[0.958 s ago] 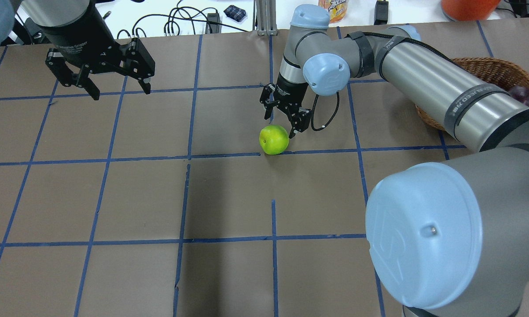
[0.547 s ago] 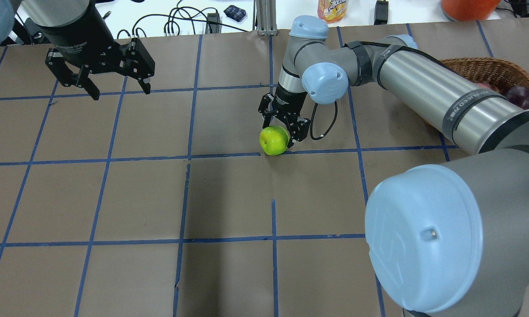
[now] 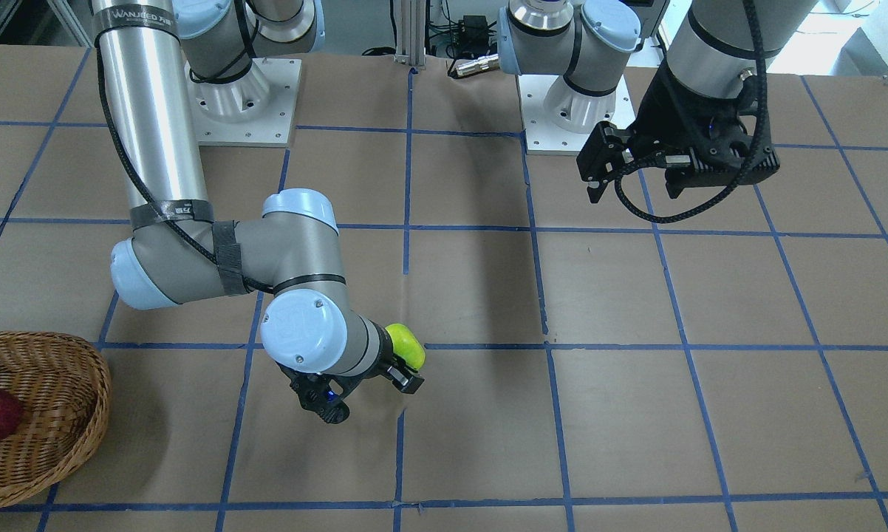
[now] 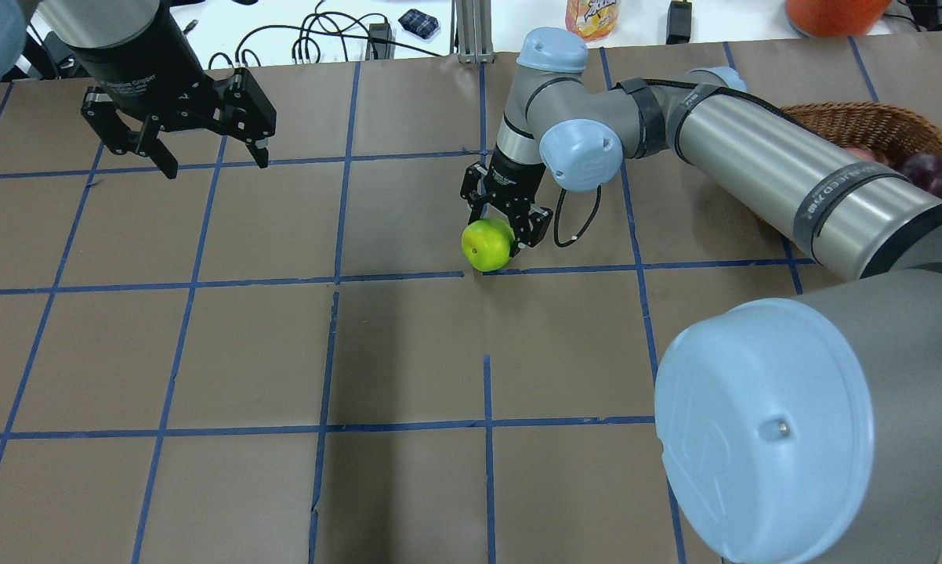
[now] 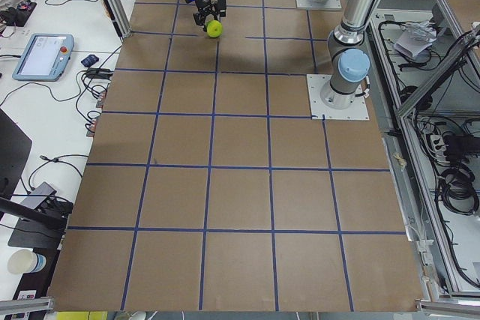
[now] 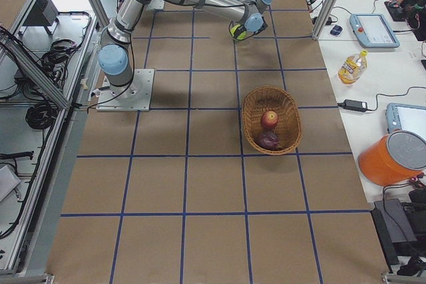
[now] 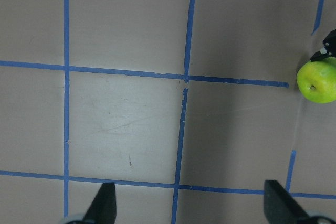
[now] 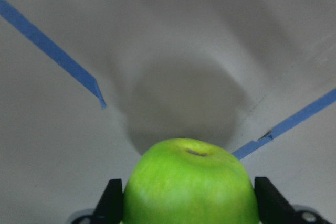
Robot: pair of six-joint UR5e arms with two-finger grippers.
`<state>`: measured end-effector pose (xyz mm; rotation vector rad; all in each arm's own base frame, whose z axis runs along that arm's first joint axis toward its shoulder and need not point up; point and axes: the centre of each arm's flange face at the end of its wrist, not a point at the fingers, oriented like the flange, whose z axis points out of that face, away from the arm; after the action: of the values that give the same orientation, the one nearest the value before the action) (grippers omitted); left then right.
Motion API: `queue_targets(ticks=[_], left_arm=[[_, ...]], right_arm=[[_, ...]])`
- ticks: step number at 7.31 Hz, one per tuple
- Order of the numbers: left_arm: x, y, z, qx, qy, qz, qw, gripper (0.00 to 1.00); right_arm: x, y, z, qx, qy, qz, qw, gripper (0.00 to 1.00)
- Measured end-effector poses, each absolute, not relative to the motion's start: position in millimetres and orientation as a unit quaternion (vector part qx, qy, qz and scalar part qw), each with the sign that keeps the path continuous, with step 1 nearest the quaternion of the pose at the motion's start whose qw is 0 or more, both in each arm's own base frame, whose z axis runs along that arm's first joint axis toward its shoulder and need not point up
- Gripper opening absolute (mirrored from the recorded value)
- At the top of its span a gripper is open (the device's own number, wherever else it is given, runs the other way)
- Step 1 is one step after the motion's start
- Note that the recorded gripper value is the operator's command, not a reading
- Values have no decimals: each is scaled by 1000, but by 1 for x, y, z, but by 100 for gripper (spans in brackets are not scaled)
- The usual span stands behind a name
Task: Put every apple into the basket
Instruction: 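Carry the green apple with the right gripper over the basket, then open the right gripper to drop the green apple into the basket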
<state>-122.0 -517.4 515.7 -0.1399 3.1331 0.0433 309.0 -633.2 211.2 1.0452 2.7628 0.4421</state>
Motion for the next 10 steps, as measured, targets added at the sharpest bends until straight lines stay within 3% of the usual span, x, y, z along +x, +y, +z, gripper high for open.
queue_targets(ticks=[3,6,10], left_arm=[[-122,-518,516,-45,999,12,3,100],[-121,-517,518,-41,999,9,6,100],[-122,-516,519,-40,999,9,4,100]], right_arm=[[251,-650,282,325,936,113,74,0],[94,-681,353,253,961,95,55,0],[-83,-690,344,134,988,79,-2,0]])
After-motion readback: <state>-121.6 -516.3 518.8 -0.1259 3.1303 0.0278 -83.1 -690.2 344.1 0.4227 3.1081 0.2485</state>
